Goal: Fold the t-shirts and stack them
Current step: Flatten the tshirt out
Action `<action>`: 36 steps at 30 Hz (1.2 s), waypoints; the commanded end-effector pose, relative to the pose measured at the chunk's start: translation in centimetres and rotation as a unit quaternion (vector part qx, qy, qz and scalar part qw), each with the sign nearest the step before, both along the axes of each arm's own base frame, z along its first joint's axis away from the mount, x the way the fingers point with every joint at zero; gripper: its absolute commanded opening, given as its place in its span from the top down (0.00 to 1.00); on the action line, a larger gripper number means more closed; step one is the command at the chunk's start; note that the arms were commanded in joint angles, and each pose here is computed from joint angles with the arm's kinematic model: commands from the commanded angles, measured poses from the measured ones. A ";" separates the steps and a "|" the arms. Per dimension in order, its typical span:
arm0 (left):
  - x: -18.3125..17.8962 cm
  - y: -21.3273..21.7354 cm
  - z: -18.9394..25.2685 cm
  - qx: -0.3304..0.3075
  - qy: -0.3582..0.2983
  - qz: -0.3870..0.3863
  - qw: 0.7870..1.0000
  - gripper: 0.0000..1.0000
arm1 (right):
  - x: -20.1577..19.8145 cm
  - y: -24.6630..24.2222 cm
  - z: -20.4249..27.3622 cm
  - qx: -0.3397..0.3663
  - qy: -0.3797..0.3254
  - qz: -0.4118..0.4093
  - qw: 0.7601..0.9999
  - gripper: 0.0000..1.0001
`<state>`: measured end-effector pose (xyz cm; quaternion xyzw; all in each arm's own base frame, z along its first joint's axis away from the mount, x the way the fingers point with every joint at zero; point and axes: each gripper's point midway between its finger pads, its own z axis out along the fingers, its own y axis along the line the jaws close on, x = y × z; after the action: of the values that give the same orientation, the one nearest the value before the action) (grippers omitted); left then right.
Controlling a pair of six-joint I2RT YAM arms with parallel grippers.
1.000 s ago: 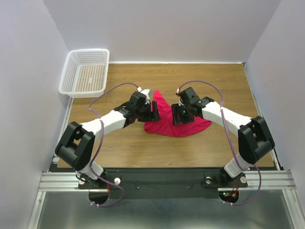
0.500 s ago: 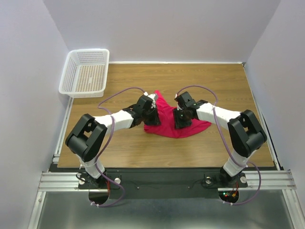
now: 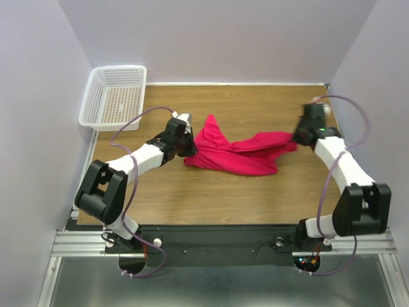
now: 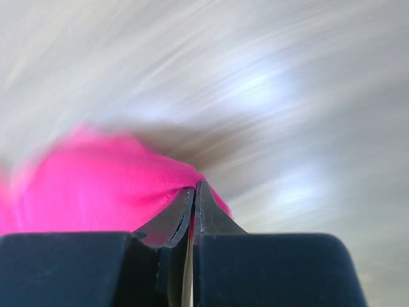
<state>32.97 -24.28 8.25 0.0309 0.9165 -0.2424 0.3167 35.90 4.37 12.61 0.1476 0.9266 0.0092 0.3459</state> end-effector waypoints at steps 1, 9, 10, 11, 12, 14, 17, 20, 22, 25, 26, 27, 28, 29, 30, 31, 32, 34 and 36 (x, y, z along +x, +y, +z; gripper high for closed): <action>0.8 2.1 2.0 0.017 -0.041 0.010 0.999 1.00 | -0.4 -8.7 4.5 -0.010 -0.070 -0.164 0.984 0.94; 1.2 4.3 1.9 0.053 -0.043 0.022 0.997 1.00 | -0.2 -4.2 5.5 0.073 -0.080 -0.054 0.993 0.43; 1.7 5.1 2.2 0.061 -0.050 0.035 0.996 1.00 | -0.2 -4.0 5.6 0.075 -0.081 -0.044 0.993 0.40; 1.9 5.8 2.8 0.064 -0.056 0.044 0.995 1.00 | -0.3 -3.3 5.8 0.087 -0.082 -0.027 0.992 0.39; 2.1 6.5 3.3 0.066 -0.058 0.053 0.995 1.00 | -0.3 -2.9 5.9 0.095 -0.082 -0.017 0.992 0.39; 2.3 7.6 4.9 0.062 -0.076 0.071 0.993 1.00 | -0.4 -1.1 5.8 0.126 -0.081 0.025 0.988 0.39; 0.5 7.8 4.9 0.047 -0.058 0.071 0.995 1.00 | -0.7 1.2 3.6 0.166 -0.041 0.073 0.983 0.41; -3.7 7.9 3.2 0.006 -0.014 0.073 0.997 1.00 | -0.9 3.1 1.4 0.178 -0.003 0.096 0.979 0.45; -7.0 8.5 1.9 -0.019 0.013 0.086 0.996 1.00 | -0.9 4.2 0.0 0.167 0.018 0.106 0.980 0.45; -8.9 9.9 3.0 -0.028 -0.001 0.112 0.993 0.88 | -1.1 6.1 -1.7 0.151 0.043 0.141 0.977 0.41; -8.9 10.3 4.6 -0.036 -0.026 0.122 0.992 0.79 | -0.9 6.3 -1.9 0.133 0.044 0.143 0.980 0.36; -8.7 10.7 5.4 -0.034 -0.040 0.130 0.990 0.70 | -0.8 6.7 -2.1 0.121 0.046 0.150 0.980 0.35; -8.2 11.5 6.9 -0.028 -0.061 0.148 0.987 0.46 | -1.0 7.7 -2.2 0.108 0.047 0.170 0.978 0.34; -7.9 11.6 8.0 -0.026 -0.079 0.147 0.986 0.37 | -0.6 7.9 -2.2 0.090 0.044 0.170 0.980 0.34; -7.4 11.9 8.7 -0.018 -0.089 0.150 0.984 0.32 | -0.5 8.1 -2.2 0.079 0.042 0.174 0.981 0.34; -6.7 12.1 10.4 -0.013 -0.107 0.157 0.982 0.28 | -0.5 8.8 -2.1 0.066 0.039 0.189 0.979 0.34; -6.2 12.0 10.9 -0.008 -0.112 0.152 0.982 0.28 | -0.2 8.8 -2.1 0.055 0.037 0.187 0.980 0.34; -4.8 11.2 11.5 0.003 -0.117 0.131 0.984 0.28 | 0.3 9.3 -2.3 0.047 0.040 0.198 0.978 0.34; -3.5 9.9 10.4 0.011 -0.099 0.104 0.990 0.28 | 0.7 9.5 -2.6 0.044 0.042 0.199 0.978 0.34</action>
<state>27.22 -13.40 18.52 -0.0724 0.8765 -0.2063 0.4290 33.80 14.19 8.36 -0.0120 0.9595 0.1381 0.2453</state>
